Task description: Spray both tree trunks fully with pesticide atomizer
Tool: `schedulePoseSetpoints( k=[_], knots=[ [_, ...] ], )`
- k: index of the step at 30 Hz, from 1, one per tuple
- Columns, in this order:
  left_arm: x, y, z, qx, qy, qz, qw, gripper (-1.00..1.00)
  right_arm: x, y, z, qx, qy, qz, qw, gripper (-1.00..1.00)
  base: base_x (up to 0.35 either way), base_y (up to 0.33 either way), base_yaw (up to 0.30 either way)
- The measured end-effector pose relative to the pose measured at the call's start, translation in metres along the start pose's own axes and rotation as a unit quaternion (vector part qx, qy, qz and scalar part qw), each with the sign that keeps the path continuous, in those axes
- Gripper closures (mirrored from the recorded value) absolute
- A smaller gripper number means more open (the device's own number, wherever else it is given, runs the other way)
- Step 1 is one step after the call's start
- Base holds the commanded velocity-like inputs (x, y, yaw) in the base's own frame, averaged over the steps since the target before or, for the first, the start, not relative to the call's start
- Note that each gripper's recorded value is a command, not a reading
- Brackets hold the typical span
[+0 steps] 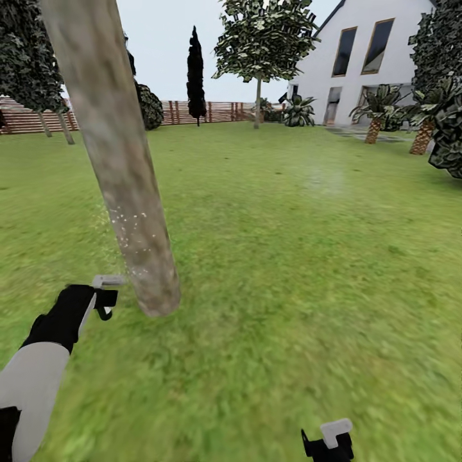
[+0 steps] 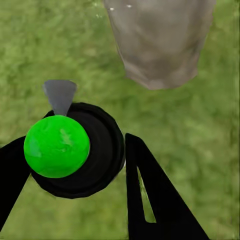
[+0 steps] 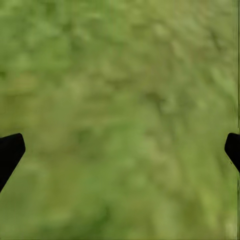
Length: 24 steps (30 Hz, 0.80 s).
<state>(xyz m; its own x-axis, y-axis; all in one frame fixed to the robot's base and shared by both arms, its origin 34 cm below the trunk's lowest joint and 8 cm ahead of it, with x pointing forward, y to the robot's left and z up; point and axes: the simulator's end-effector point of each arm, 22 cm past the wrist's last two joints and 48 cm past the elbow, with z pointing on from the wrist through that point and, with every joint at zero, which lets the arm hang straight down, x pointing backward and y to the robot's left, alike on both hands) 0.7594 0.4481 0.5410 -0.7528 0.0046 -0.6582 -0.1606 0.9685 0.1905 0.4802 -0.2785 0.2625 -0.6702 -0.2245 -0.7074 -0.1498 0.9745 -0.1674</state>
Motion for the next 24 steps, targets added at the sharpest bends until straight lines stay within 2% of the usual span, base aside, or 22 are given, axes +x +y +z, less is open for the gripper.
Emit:
schedulePoseSetpoints(
  k=[2, 4, 13, 15, 21, 24],
  knots=[
    [0.000, -0.014, 0.000, 0.009, -0.001, -0.002, 1.0000, 1.00, 0.000, 0.000, 0.000, 0.000, 0.000, 0.000, 1.0000, -1.00, 0.000, -0.267, 0.002],
    [0.000, -0.016, 0.000, 0.010, -0.001, -0.001, 0.9999, 1.00, 0.000, 0.000, 0.000, 0.000, 0.000, 0.000, 1.0000, -1.00, 0.000, -0.271, 0.000],
    [0.000, -0.007, 0.000, 0.003, -0.001, -0.002, 1.0000, 1.00, 0.000, 0.000, 0.000, 0.000, 0.000, 0.000, 1.0000, -1.00, 0.016, -0.271, 0.000],
    [-0.001, -0.001, -0.001, 0.001, -0.004, -0.011, 0.9999, 1.00, 0.000, 0.000, 0.000, 0.000, 0.000, 0.000, 1.0000, -1.00, 0.171, -0.240, 0.015],
    [0.000, -0.016, 0.000, 0.012, -0.002, -0.014, 0.9998, 1.00, 0.000, 0.001, 0.000, -0.001, 0.000, 0.000, 1.0000, -1.00, 0.200, -0.225, 0.227],
    [0.009, 0.001, 0.003, -0.001, 0.006, -0.015, 0.9999, 1.00, 0.000, 0.001, 0.000, -0.001, 0.000, 0.000, 1.0000, -1.00, 0.206, -0.218, 0.186]
  ],
)
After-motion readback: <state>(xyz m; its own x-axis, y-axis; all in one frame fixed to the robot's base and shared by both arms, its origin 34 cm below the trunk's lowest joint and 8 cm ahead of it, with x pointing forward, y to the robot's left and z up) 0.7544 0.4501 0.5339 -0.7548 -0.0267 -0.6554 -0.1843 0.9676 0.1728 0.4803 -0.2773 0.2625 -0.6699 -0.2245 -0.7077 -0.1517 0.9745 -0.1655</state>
